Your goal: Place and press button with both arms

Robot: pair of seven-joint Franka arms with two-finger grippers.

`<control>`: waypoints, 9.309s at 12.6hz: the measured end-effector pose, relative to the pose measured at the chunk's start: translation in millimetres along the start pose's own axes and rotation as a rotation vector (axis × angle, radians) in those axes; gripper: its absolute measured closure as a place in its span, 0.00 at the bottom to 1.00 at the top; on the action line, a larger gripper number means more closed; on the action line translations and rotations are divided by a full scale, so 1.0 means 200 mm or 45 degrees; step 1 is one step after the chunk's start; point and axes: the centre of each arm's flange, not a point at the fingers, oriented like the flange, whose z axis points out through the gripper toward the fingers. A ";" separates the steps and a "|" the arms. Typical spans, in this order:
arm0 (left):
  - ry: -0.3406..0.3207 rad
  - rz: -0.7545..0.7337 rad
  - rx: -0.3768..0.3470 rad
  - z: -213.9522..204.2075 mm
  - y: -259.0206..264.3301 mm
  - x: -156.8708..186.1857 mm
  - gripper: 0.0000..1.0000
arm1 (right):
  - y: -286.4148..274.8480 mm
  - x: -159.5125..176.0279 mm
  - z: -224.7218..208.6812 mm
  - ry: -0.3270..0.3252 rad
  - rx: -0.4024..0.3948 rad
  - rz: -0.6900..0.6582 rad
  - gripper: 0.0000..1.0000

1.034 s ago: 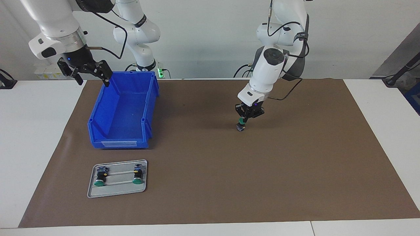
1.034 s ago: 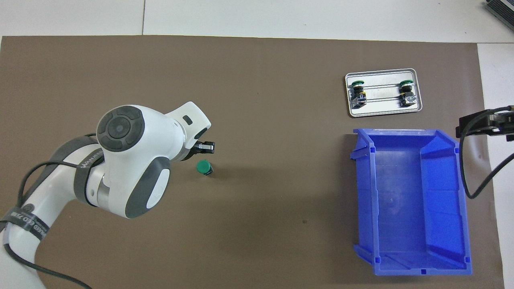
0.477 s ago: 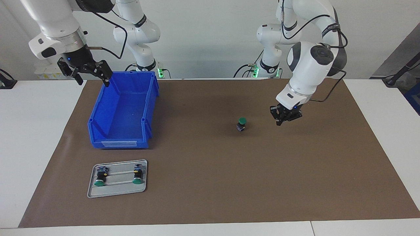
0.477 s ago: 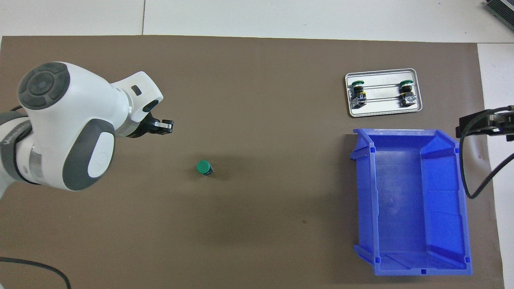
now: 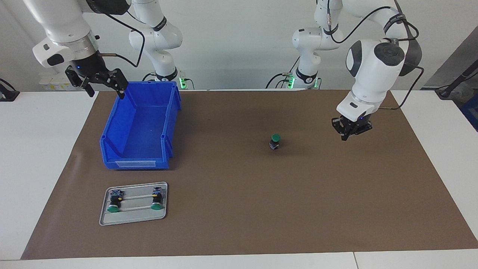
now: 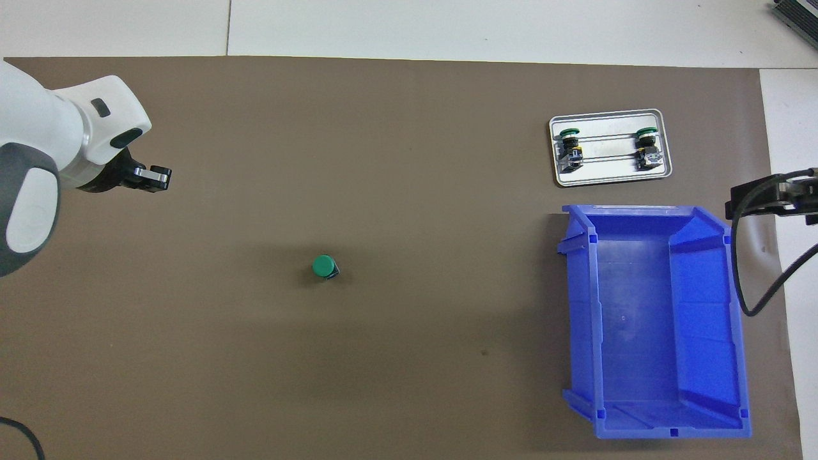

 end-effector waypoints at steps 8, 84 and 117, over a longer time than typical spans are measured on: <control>-0.037 -0.099 -0.129 -0.32 -0.12 -0.15 0.94 | -0.17 -0.01 0.01 0.016 0.022 -0.023 0.00; -0.114 -0.100 -0.076 -0.26 -0.39 -0.19 0.00 | 0.03 -0.14 1.52 -0.021 0.090 -0.225 0.55; -0.114 -0.100 -0.076 -0.26 -0.39 -0.19 0.00 | 0.17 0.06 0.09 0.009 0.032 -0.011 0.00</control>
